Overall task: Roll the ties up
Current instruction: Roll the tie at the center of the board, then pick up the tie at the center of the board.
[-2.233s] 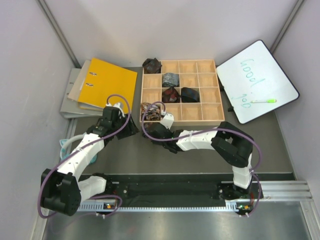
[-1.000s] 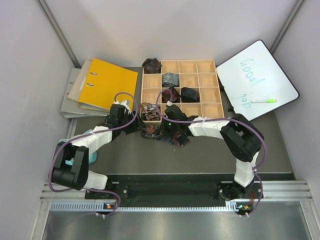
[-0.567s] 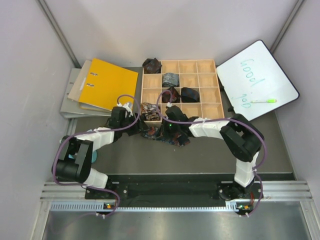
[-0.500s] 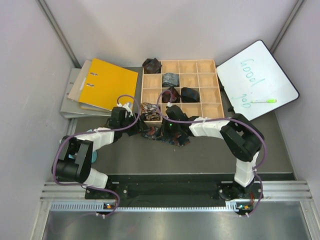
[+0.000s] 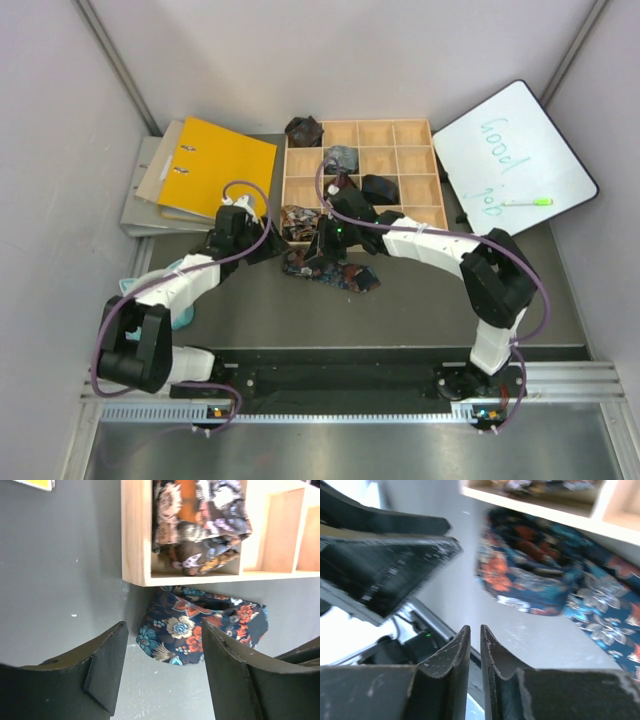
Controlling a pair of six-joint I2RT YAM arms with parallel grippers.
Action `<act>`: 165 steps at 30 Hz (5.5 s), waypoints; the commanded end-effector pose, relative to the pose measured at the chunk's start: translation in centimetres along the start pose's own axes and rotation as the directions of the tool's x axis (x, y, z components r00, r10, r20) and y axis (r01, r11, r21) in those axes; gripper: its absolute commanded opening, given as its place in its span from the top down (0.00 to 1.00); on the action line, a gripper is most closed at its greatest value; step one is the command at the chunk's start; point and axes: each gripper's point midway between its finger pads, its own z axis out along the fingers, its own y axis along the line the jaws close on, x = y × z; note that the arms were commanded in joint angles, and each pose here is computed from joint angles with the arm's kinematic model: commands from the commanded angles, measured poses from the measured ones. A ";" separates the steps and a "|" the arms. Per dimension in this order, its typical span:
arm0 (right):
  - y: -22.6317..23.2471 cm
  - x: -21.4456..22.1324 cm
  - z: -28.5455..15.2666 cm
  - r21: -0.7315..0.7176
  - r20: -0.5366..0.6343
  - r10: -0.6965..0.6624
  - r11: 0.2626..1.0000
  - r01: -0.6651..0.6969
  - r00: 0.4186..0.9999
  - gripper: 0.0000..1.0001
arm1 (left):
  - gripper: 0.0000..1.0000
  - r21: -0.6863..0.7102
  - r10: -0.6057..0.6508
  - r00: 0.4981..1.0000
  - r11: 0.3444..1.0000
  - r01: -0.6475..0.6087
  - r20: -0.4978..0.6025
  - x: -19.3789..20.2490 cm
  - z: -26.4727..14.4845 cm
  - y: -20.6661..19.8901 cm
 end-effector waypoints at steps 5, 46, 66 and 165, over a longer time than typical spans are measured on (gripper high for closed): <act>1.4 -1.2 1.3 -0.039 -0.039 -0.015 0.999 0.013 0.999 0.85 | 0.37 0.078 0.018 1.000 0.997 -0.019 0.015 0.9 -0.9 -0.8; -6.4 -1.5 3.9 0.058 -0.085 0.046 0.997 -0.041 0.995 0.87 | 0.54 0.291 0.045 0.992 0.957 -0.008 -0.120 6.1 3.3 -1.4; -9.3 -2.6 -5.1 0.122 0.068 0.114 0.985 -0.121 0.991 0.80 | 0.68 -0.415 0.362 0.923 0.826 -0.382 -0.129 3.3 0.0 -1.9; -11.9 -6.1 -1.4 0.331 0.022 0.123 0.936 -0.124 0.992 0.53 | 1.00 -0.040 0.195 0.977 0.979 -0.199 -0.086 15.9 0.4 -11.5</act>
